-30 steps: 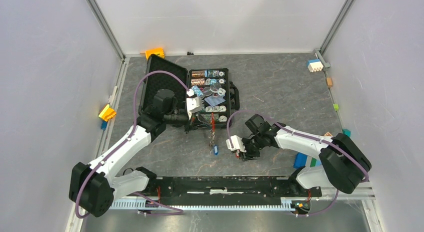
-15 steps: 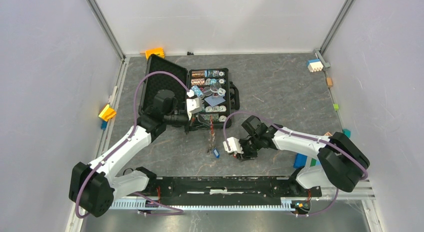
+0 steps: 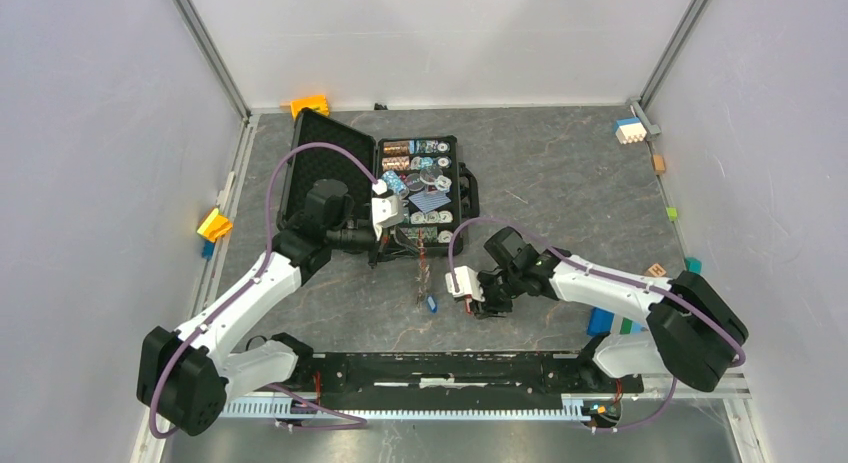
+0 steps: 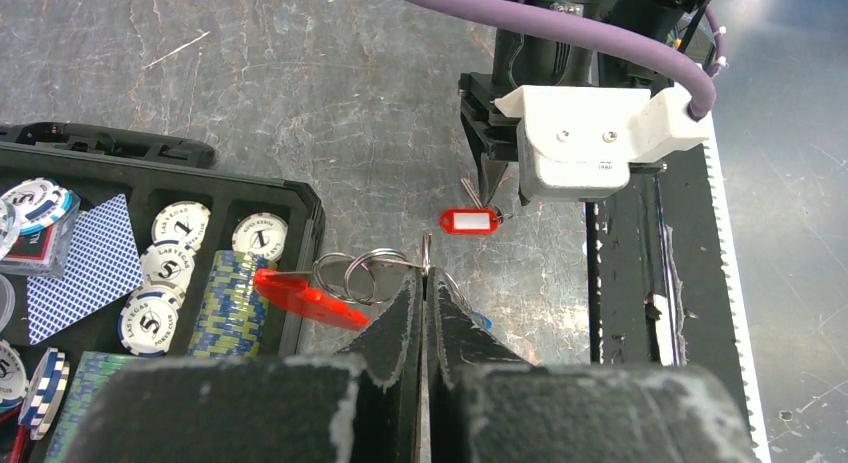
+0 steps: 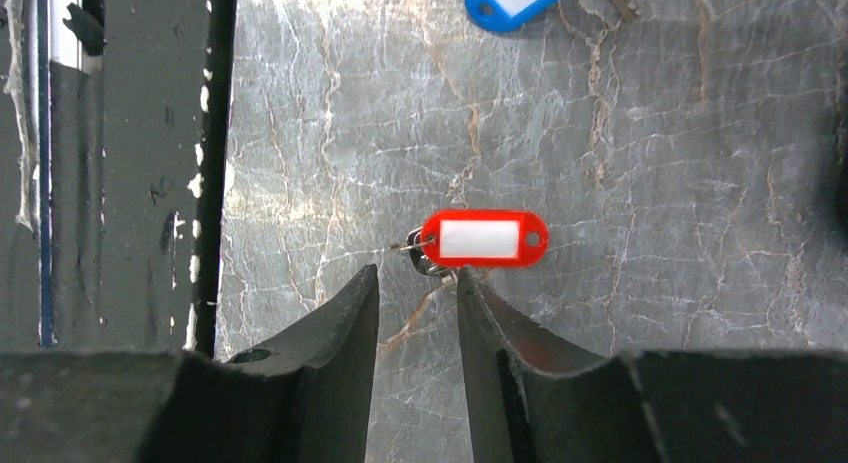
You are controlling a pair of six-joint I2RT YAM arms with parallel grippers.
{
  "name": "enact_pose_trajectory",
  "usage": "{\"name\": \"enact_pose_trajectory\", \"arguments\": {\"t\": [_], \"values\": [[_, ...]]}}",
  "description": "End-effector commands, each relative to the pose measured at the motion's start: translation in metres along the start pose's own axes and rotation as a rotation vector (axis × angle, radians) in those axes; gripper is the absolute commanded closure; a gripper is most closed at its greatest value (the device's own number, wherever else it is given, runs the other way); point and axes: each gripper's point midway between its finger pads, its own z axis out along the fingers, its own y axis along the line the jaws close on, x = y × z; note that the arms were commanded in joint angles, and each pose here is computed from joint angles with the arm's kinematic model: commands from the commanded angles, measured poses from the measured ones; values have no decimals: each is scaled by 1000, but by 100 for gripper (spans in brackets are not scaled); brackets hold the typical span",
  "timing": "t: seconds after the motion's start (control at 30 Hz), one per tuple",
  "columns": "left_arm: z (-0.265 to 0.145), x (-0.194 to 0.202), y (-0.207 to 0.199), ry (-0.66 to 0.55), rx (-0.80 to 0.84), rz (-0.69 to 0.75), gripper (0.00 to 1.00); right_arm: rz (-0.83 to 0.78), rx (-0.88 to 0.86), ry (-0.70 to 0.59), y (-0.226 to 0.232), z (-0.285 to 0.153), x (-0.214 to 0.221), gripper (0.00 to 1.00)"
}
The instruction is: Put the keys on the keyring
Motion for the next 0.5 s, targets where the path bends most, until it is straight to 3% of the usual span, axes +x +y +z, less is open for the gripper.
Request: {"name": "enact_pose_trajectory", "arguments": {"t": [0.0,0.13,0.47], "values": [[-3,-15,2,-38,-1,86,98,7,44,-81,-10,-1,-26,59],[-4,-14,7,-19,-19,105,98,46,80,-92,-12,1,-27,53],[-1,-9,13,7,-22,87,98,138,146,-57,-17,3,-15,48]]}}
